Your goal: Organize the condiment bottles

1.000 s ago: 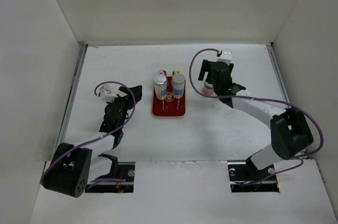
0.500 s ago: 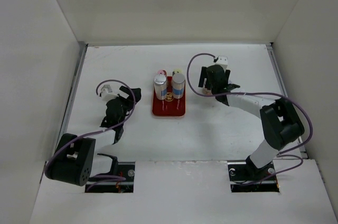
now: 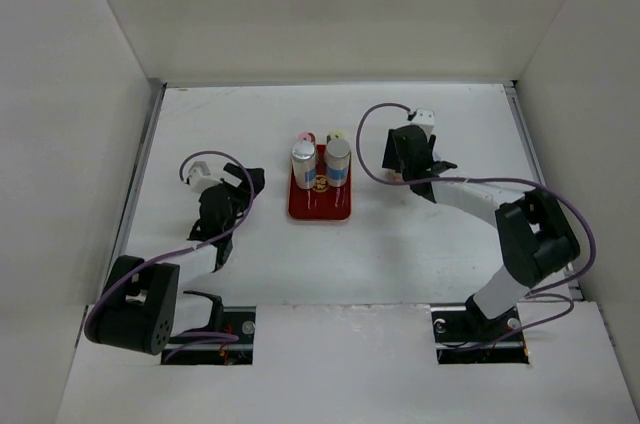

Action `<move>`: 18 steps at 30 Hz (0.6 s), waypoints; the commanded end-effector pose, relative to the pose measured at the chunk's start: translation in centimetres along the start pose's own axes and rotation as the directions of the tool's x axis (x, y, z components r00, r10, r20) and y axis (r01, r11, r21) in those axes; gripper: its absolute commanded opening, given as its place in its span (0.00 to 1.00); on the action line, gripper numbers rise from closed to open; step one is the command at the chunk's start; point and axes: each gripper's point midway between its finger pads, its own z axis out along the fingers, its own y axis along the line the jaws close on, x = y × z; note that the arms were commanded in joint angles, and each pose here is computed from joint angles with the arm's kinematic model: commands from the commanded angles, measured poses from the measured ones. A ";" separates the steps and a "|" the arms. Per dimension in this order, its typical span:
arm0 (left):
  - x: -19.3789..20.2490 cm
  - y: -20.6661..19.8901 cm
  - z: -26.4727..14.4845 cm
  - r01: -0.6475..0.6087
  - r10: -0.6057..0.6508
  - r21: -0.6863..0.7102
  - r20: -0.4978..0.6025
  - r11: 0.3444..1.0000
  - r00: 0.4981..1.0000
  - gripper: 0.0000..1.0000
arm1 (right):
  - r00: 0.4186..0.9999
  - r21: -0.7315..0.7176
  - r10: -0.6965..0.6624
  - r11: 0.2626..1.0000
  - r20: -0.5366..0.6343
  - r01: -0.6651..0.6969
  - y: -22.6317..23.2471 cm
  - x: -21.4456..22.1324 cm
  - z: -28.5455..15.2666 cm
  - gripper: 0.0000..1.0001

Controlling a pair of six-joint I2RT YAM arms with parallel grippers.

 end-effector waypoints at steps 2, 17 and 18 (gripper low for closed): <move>-2.3 -2.9 -0.6 0.021 -0.030 0.110 0.081 0.994 0.996 1.00 | 0.977 -0.063 0.089 0.995 0.195 -0.079 0.8 -6.5 -4.9 0.54; -2.2 -3.8 -0.7 0.039 -0.054 0.175 0.084 0.984 0.995 1.00 | 0.987 -0.530 0.049 0.847 0.150 0.039 17.8 -2.4 -15.7 0.55; -2.2 -4.0 -0.9 0.039 -0.055 0.183 0.086 0.982 0.995 1.00 | 0.986 -0.542 0.048 0.839 0.159 0.046 18.6 -2.7 -15.5 0.55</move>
